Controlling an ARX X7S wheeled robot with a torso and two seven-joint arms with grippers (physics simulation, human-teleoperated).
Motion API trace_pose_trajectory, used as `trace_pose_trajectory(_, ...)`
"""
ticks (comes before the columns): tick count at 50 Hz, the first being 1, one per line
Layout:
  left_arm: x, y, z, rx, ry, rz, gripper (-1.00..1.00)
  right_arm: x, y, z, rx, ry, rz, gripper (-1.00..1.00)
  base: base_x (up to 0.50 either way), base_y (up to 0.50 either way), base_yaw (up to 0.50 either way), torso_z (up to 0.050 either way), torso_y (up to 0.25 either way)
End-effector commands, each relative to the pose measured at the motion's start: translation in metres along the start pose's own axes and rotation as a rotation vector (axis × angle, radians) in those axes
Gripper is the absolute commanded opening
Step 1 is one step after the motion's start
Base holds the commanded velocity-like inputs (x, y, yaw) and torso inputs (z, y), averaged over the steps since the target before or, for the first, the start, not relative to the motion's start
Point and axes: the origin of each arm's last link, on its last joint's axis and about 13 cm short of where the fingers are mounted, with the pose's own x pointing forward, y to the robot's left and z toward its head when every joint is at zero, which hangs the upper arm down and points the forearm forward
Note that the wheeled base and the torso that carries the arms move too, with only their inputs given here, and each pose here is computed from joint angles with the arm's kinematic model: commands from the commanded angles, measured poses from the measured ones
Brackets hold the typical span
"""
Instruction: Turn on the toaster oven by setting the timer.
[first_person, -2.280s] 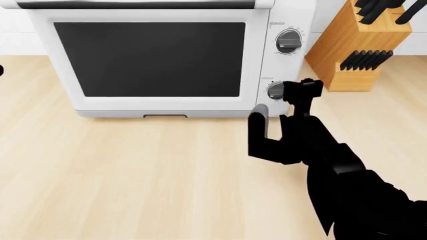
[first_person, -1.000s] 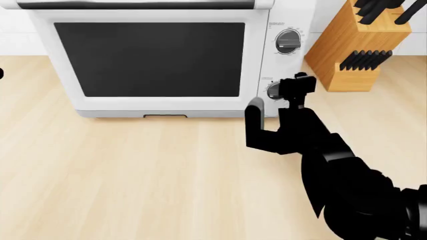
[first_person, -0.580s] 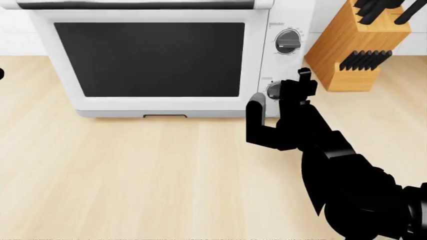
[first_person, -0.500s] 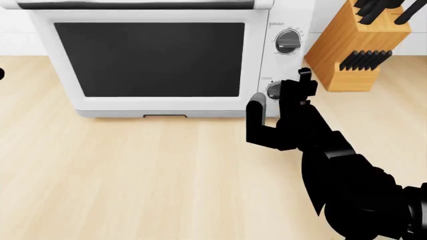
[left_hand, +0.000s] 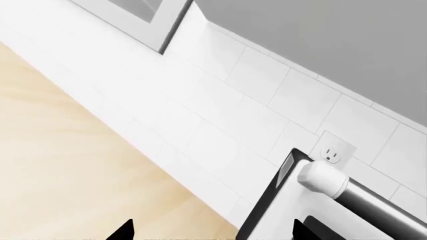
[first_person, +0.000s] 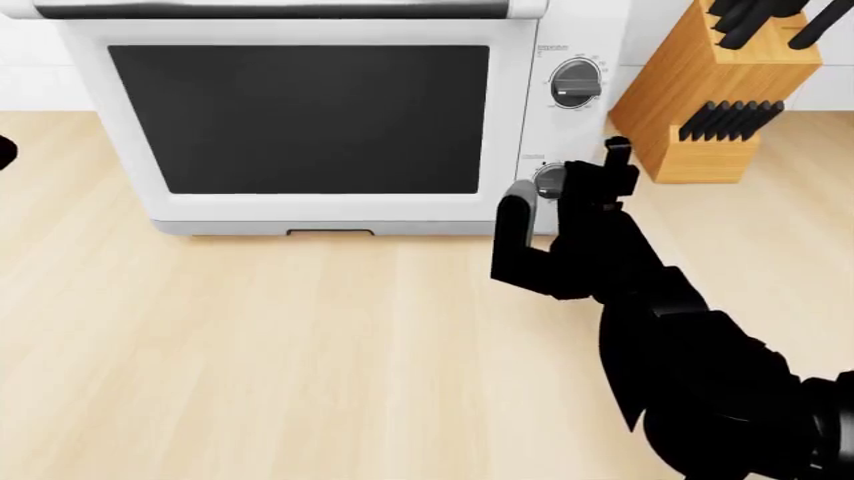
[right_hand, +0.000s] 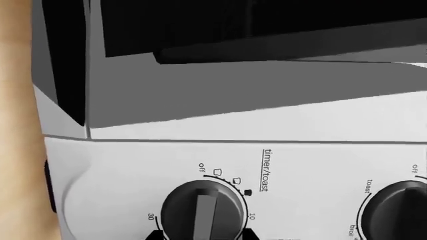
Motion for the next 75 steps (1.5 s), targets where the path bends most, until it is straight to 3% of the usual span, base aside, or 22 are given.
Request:
trace_pose_trajectory(1,-0.0006,-0.0004,-0.0009,-0.001,0.007,-0.003,1.00,0.0047,-0.0042,-0.0020,0.046,0.043,0.007,-1.00,0.00,0.00,0.01,0.000,0.000)
trace_pose_trajectory(54,-0.0031,0.0003,-0.0046,-0.006,0.030,-0.006,1.00,0.0104,-0.0117,-0.0008,0.408,0.106,-0.040,-1.00,0.01,0.00,0.01,0.000,0.000)
trace_pose_trajectory(75,-0.0031,0.0007,-0.0055,-0.005,0.034,-0.005,1.00,0.0095,-0.0107,0.0005,0.436,0.111,-0.044,-1.00,0.01,0.00,0.01,0.000,0.000)
